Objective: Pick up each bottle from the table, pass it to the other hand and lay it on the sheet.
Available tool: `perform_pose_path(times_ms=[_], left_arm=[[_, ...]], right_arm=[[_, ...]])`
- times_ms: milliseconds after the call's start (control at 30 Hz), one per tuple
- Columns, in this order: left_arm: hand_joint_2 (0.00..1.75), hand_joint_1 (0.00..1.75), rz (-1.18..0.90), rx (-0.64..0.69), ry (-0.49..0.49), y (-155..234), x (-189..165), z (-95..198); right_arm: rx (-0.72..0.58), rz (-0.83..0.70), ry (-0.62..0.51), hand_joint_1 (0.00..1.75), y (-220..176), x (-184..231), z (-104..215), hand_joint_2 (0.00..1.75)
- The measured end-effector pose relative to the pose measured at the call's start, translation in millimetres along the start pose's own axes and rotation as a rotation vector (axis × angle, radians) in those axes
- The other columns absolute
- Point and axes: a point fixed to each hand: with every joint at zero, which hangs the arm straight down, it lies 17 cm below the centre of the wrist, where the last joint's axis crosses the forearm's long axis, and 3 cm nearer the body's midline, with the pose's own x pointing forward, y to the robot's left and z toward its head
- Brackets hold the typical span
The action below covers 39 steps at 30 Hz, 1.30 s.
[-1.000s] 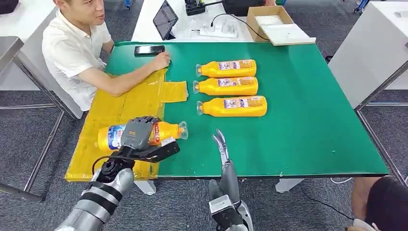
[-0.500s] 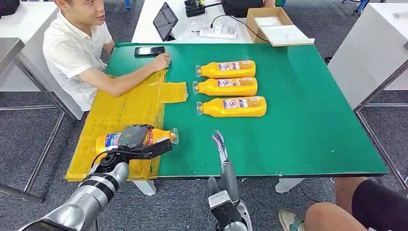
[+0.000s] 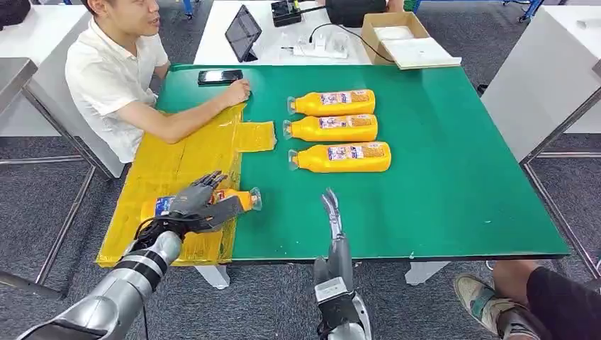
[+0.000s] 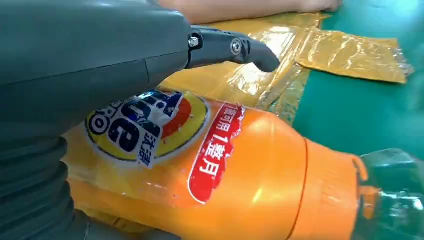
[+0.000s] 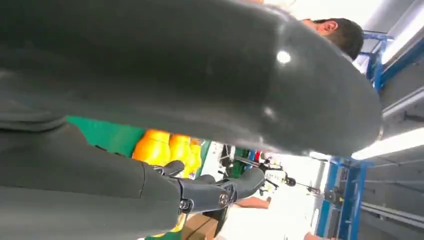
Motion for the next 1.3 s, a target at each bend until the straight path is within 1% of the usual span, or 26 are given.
perform_pose_path(times_ms=[167, 333, 700, 833, 1100, 1300], left_arm=[[1.75, 0.0, 0.109, -0.009, -0.052, 2, 10, 8], [1.75, 0.0, 0.149, 0.035, -0.091, 13, 19, 18], [1.75, 0.0, 0.154, 0.062, -0.112, 15, 22, 30], [1.75, 0.0, 0.187, 0.072, -0.11, 16, 21, 33], [1.75, 0.0, 0.249, 0.124, -0.148, 27, 28, 47], [1.75, 0.0, 0.281, 0.186, -0.143, 40, 23, 55]], right_arm=[[-0.047, 0.002, -0.003, 0.0, -14, -3, -2, 0.0], [-0.077, 0.004, 0.01, 0.0, -25, -9, 0, 0.0], [-0.088, 0.006, 0.031, 0.0, -27, -17, 2, 0.0], [-0.084, 0.008, 0.034, 0.0, -26, -18, 3, 0.0], [-0.08, 0.02, 0.026, 0.0, -25, -18, 2, 0.0], [-0.085, 0.01, 0.039, 0.0, -25, -21, 3, 0.0]])
